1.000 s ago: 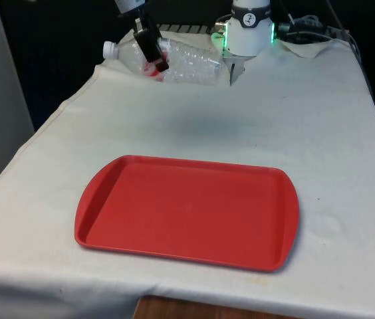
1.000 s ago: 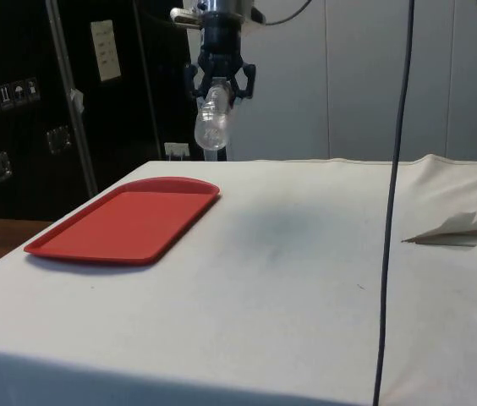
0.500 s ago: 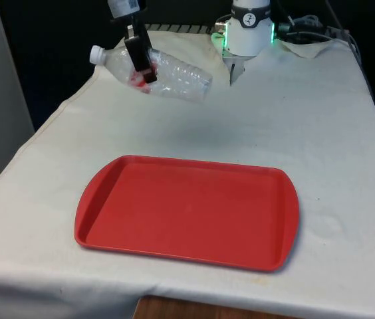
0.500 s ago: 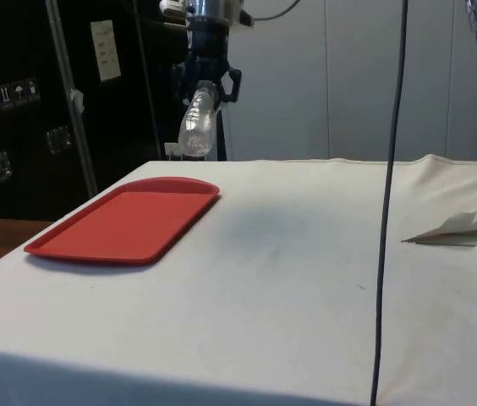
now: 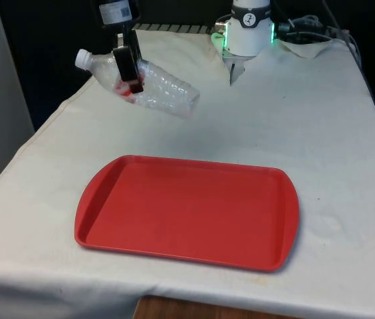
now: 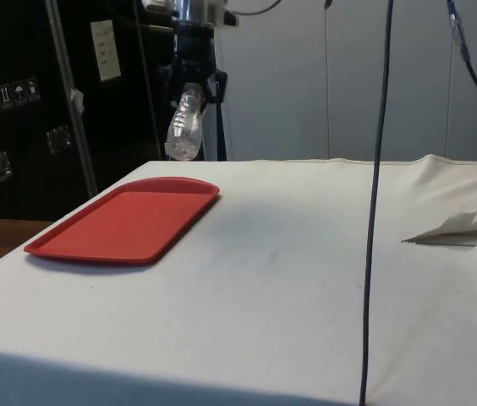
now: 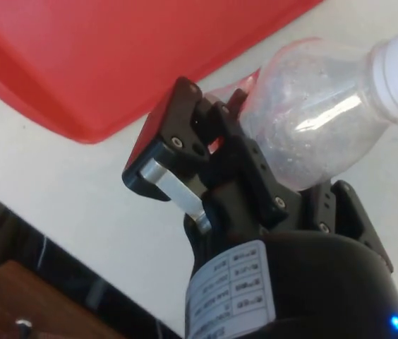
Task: Place the bottle upright on the tray.
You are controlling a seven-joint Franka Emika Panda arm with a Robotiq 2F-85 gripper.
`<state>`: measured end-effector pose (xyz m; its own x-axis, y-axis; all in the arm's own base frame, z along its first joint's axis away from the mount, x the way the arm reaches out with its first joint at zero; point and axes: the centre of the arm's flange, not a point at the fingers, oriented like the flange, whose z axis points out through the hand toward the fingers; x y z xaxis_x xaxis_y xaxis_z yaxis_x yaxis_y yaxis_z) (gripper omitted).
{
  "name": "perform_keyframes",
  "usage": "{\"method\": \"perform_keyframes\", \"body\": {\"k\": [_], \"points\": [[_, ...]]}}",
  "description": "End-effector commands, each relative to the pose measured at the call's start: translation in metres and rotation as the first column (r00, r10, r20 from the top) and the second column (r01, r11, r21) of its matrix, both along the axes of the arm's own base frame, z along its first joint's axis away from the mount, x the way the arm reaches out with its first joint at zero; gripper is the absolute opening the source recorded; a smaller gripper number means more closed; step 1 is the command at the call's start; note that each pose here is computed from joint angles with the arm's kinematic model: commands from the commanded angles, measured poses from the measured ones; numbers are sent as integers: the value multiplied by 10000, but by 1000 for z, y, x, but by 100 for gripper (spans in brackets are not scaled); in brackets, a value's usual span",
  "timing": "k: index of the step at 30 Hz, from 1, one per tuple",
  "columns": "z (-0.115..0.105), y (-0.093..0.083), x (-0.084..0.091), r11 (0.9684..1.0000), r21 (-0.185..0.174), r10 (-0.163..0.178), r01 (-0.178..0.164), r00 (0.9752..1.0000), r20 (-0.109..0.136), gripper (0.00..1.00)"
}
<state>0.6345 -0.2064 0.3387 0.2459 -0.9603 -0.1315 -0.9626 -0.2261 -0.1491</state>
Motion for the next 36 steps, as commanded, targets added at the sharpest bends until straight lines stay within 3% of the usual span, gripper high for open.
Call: {"method": "perform_keyframes", "body": {"k": [1,5,6,12,13,14,20,21,22,27,28,30,35,36], "points": [[0,0,4,9998,-178,-77,77,10000,23,33],[0,0,13,9983,-566,-158,162,9998,85,33],[0,0,12,9988,-486,-93,97,9999,76,33],[0,-1,24,9939,-1065,-266,282,9995,157,33],[0,-1,22,9955,-924,-198,209,9997,126,33],[0,-1,26,9931,-1141,-264,281,9995,162,33],[0,0,34,9857,-1643,-346,377,9992,221,33],[0,-1,32,9879,-1523,-279,305,9994,191,33],[-1,0,35,9845,-1715,-345,376,9992,209,33],[0,1,40,9758,-2145,-392,426,9990,200,33],[0,1,39,9786,-2027,-331,363,9993,189,33],[0,2,43,9708,-2358,-408,442,9990,194,33],[0,2,48,9619,-2692,-440,471,9989,175,33],[0,2,50,9581,-2822,-455,487,9988,177,33]]}}
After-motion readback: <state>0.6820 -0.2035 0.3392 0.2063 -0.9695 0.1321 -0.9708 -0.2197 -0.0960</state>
